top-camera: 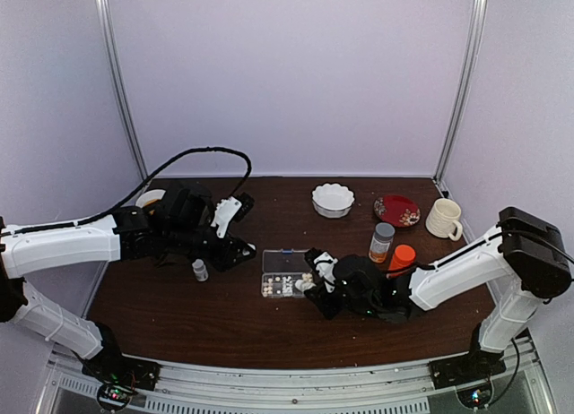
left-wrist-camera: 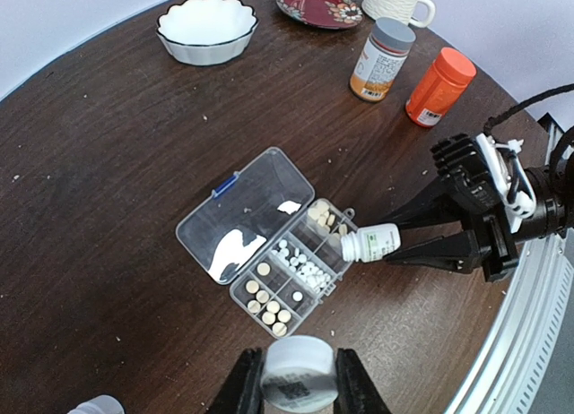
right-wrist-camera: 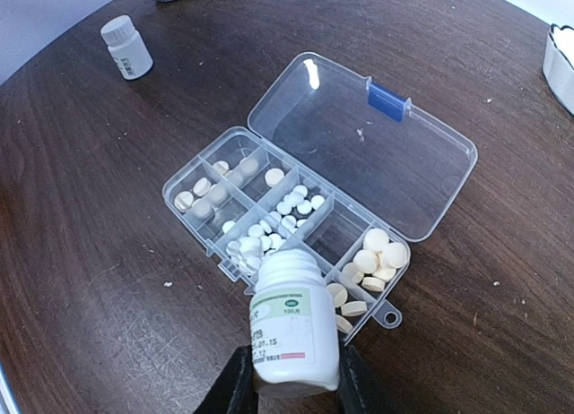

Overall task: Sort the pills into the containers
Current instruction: Pour the pill into the compartment of the pill container.

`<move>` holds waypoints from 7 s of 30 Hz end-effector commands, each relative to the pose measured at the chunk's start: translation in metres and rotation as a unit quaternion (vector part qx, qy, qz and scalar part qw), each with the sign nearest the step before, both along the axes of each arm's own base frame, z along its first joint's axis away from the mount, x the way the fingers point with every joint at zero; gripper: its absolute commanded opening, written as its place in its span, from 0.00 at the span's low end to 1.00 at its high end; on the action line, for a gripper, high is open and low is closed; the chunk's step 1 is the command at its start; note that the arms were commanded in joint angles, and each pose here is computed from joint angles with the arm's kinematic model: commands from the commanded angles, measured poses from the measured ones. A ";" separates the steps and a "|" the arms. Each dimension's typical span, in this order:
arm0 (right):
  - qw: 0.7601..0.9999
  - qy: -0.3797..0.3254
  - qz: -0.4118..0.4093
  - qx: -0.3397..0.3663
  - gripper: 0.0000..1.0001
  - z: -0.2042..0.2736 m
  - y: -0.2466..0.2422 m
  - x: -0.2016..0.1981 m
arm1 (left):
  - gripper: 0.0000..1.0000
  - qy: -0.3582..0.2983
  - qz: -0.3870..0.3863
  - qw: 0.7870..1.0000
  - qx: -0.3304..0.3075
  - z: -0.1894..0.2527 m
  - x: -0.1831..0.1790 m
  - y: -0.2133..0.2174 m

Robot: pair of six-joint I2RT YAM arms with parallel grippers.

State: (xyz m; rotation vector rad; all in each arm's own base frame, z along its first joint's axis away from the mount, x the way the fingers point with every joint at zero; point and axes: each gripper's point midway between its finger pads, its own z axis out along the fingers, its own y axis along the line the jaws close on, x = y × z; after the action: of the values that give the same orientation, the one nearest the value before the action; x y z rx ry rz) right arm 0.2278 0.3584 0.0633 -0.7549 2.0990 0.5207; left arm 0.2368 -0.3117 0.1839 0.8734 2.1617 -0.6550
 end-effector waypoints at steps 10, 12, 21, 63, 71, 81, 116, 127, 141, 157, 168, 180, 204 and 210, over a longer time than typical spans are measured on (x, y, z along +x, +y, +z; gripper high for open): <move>1.000 0.004 0.002 0.003 0.00 0.001 0.003 -0.003 | 0.00 -0.005 -0.007 1.000 -0.009 0.008 0.004 -0.006; 1.000 -0.007 -0.008 0.024 0.00 0.007 0.000 -0.001 | 0.00 -0.005 -0.007 1.000 -0.010 0.009 0.004 -0.006; 1.000 0.008 -0.007 -0.029 0.00 -0.002 0.002 0.000 | 0.00 -0.003 -0.007 1.000 -0.010 0.008 0.003 -0.006; 1.000 0.009 -0.014 -0.016 0.00 0.000 0.003 0.001 | 0.00 0.002 -0.013 1.000 -0.002 0.007 0.003 -0.008; 0.999 0.017 -0.011 -0.040 0.00 -0.003 0.004 0.001 | 0.00 0.006 -0.012 1.000 -0.001 0.004 0.003 -0.008; 1.000 0.004 -0.015 -0.012 0.00 0.008 0.002 0.002 | 0.00 0.008 -0.014 1.000 0.000 0.003 0.003 -0.009; 0.997 0.020 -0.017 -0.069 0.00 -0.001 0.004 0.000 | 0.00 0.014 -0.016 1.000 0.000 0.002 0.001 -0.009; 0.996 0.021 -0.018 -0.080 0.00 -0.001 0.007 0.003 | 0.00 0.012 -0.016 1.000 0.002 0.003 0.002 -0.009; 0.997 0.023 -0.013 -0.077 0.00 0.001 0.009 0.000 | 0.00 0.012 -0.018 1.000 0.005 0.003 0.002 -0.010; 0.994 0.031 -0.014 -0.108 0.00 -0.003 0.008 0.001 | 0.00 0.016 -0.017 1.000 0.007 0.000 0.001 -0.009; 0.996 0.024 -0.020 -0.089 0.00 0.000 0.006 0.002 | 0.00 0.017 -0.016 1.000 0.007 -0.001 0.001 -0.009; 0.997 0.015 -0.016 -0.072 0.00 0.005 0.010 0.000 | 0.00 0.019 -0.016 1.000 0.007 -0.002 0.001 -0.009; 0.994 0.019 -0.020 -0.108 0.00 0.002 0.008 0.000 | 0.00 0.022 -0.014 1.000 0.009 -0.003 0.001 -0.008; 0.993 0.023 -0.024 -0.117 0.00 -0.002 0.007 0.002 | 0.00 0.021 -0.014 1.000 0.009 -0.002 0.001 -0.008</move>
State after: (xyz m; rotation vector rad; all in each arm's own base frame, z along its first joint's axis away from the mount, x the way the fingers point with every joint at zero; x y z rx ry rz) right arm 0.2258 0.3650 0.0597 -0.8288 2.2208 0.3301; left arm 0.2324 -0.3151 0.1711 0.9188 2.2267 -0.6576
